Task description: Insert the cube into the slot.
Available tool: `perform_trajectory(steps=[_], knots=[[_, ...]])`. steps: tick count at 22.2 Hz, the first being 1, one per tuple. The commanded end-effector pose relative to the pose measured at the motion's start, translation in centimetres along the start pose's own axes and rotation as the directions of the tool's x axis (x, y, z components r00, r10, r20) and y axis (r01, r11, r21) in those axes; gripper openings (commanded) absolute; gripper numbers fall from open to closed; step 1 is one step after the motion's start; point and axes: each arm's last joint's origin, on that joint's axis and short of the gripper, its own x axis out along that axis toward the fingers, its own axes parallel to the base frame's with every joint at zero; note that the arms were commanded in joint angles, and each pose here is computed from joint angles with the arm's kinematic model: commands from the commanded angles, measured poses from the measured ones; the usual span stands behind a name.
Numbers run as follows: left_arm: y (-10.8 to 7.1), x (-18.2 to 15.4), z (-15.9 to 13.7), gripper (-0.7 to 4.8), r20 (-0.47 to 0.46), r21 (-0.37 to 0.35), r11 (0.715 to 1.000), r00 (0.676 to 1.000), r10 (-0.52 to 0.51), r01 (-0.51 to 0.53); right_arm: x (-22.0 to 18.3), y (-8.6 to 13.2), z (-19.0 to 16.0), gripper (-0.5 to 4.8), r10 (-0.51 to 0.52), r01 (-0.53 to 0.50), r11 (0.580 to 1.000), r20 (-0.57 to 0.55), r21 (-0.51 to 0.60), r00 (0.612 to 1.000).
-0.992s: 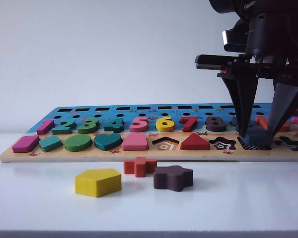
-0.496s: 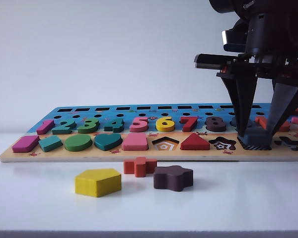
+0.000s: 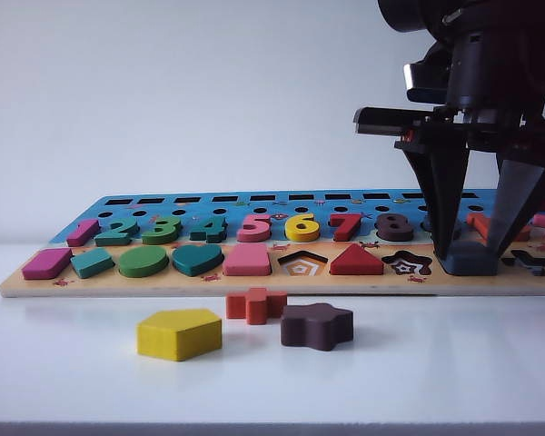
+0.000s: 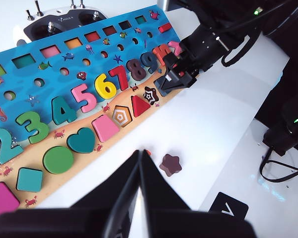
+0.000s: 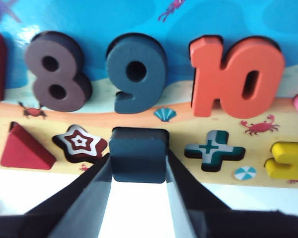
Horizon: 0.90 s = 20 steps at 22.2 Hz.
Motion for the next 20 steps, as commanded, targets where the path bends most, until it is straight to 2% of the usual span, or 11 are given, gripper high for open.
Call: perform_trajectory(steps=[1,4,20], knots=[[-0.05,-0.03,0.18,0.10,0.011,0.013,1.000,1.000,-0.006,0.006,0.14,0.16,0.15,0.05,0.006,-0.006,1.000,0.003,-0.003,1.000],[-0.05,-0.03,0.18,0.10,0.011,0.013,1.000,1.000,-0.006,0.006,0.16,0.20,0.21,0.14,0.009,-0.009,1.000,0.007,-0.002,1.000],[-0.05,-0.03,0.18,0.10,0.011,0.013,1.000,1.000,-0.006,0.006,0.04,0.36,0.45,1.55,0.030,-0.029,1.000,0.037,-0.006,0.999]])
